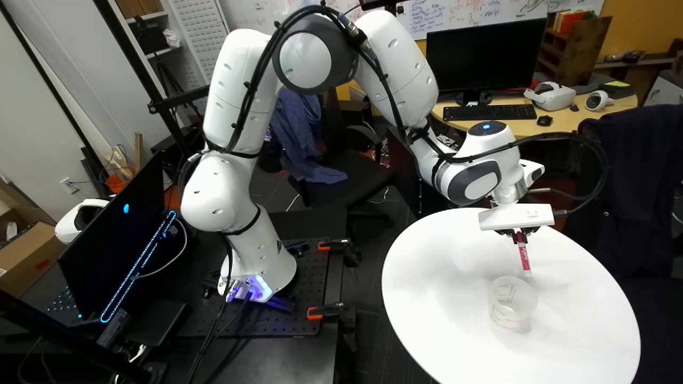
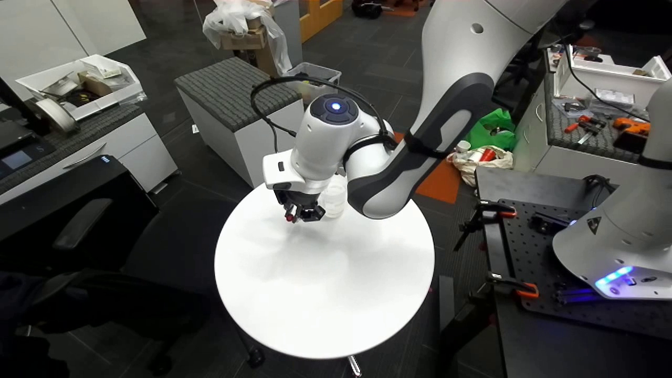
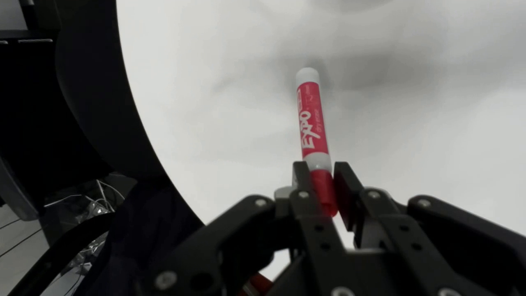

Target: Remove the marker from the cup and put it on the table

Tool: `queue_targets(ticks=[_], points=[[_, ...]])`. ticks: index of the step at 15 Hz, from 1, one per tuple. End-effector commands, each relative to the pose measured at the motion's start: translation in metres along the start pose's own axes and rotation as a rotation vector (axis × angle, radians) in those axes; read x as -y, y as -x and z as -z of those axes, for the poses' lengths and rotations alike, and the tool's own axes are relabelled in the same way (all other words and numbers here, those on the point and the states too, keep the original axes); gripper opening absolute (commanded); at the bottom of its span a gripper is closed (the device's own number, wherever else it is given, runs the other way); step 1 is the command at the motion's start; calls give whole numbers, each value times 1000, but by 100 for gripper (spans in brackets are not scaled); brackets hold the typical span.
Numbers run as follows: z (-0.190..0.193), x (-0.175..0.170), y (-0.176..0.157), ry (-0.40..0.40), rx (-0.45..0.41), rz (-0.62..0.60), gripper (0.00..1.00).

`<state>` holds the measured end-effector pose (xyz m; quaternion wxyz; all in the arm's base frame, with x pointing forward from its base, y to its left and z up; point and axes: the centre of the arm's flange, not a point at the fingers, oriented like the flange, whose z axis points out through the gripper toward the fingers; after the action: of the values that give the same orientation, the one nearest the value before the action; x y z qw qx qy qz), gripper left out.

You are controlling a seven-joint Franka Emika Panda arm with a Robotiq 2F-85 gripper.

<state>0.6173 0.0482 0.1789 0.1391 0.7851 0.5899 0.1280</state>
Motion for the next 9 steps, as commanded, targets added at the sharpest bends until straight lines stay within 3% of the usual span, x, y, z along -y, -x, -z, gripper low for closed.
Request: queue_targets(ticks=[1, 2, 3, 4, 9], points=[[6, -9, -1, -34, 6, -3, 5], [5, -9, -1, -38, 6, -3, 5], [5, -9, -1, -40, 10, -5, 44], [5, -9, -1, -38, 12, -5, 45], [5, -11, 2, -39, 12, -13, 83]])
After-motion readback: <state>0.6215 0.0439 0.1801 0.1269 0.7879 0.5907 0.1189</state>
